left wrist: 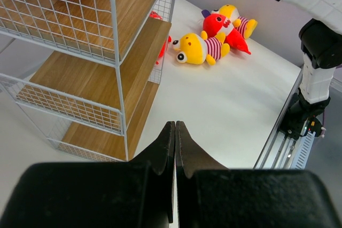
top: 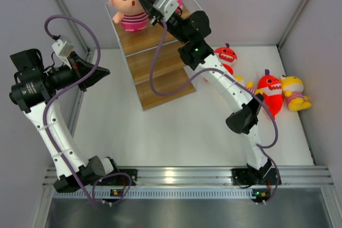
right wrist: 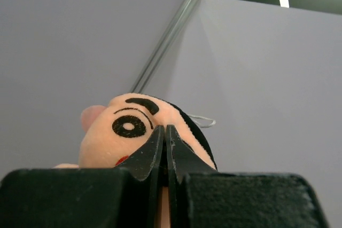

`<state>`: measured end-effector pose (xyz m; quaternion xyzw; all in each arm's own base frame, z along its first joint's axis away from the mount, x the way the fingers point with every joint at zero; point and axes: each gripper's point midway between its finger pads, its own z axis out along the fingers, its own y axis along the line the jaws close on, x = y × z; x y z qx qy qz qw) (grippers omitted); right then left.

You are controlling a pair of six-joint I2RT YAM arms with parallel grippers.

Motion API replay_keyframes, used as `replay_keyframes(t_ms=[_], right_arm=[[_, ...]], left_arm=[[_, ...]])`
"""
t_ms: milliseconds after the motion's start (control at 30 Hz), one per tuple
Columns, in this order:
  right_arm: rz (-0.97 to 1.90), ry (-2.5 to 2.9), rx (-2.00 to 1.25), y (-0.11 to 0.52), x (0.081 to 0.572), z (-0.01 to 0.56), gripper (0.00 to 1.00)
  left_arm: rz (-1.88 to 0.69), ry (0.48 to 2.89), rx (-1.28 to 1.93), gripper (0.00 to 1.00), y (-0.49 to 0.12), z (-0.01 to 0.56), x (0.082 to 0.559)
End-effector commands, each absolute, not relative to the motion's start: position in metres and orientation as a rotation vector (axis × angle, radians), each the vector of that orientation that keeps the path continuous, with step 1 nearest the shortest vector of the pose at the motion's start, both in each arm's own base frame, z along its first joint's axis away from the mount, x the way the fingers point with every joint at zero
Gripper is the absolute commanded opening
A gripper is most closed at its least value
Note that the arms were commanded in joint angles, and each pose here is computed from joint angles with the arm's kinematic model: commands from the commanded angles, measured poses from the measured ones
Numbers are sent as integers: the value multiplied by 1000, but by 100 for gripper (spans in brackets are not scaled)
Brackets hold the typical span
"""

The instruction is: Place and organize the stuffed toys onto the shelf

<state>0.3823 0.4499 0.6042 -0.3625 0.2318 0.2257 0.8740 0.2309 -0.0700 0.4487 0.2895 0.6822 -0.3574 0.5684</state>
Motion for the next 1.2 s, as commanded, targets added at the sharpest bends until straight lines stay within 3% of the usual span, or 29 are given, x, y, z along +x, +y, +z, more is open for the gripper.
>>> replay_keyframes(t_ms=[0, 567, 667, 800, 933, 1167], right_arm=[[426, 369, -751, 425, 338, 654, 0], [417, 437, -811, 452, 391, 598, 2], [420, 444, -783, 452, 397, 596, 16], [439, 444, -730, 448, 397, 602, 47], [436, 431, -721, 448, 392, 606, 55], [440, 408, -724, 445, 377, 619, 58]], left_arm=[[-792, 1559, 723, 1, -71, 458, 228], [-775, 1560, 729, 1, -71, 456, 226], [-786, 1563, 723, 1, -71, 454, 226], [-792, 1560, 725, 1, -72, 453, 226], [-799, 1561, 724, 1, -72, 452, 227], [-813, 1558, 724, 2, -72, 451, 228]])
